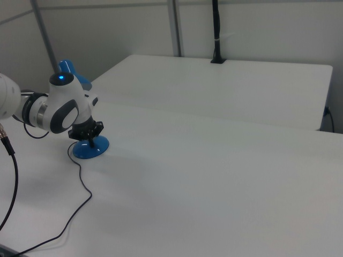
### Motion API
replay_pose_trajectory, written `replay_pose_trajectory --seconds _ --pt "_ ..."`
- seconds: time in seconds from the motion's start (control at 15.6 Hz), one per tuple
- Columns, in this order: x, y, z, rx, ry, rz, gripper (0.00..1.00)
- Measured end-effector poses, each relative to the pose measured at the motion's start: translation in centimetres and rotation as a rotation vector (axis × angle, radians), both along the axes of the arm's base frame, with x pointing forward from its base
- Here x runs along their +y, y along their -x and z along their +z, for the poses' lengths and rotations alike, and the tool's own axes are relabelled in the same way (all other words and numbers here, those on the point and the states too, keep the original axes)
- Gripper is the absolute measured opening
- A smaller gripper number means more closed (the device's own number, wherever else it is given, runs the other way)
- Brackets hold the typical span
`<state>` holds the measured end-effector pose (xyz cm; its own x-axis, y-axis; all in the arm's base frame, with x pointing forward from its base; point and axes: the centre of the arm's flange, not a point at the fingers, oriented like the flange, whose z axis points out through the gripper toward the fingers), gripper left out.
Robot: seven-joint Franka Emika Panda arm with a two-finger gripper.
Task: Turn on the lamp
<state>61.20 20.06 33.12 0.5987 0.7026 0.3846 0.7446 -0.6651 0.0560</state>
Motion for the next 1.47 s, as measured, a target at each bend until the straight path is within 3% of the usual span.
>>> replay_pose_trajectory --seconds 0.83,1.09,1.47 --pt "-0.1 -0.1 -0.1 -0.001 -0.001 0.027 0.01" --pt "-3.0 0.1 0.8 0.132 -0.001 -0.020 0.01" --pt "-15.0 0.9 5.1 0.311 0.013 -0.143 0.01"
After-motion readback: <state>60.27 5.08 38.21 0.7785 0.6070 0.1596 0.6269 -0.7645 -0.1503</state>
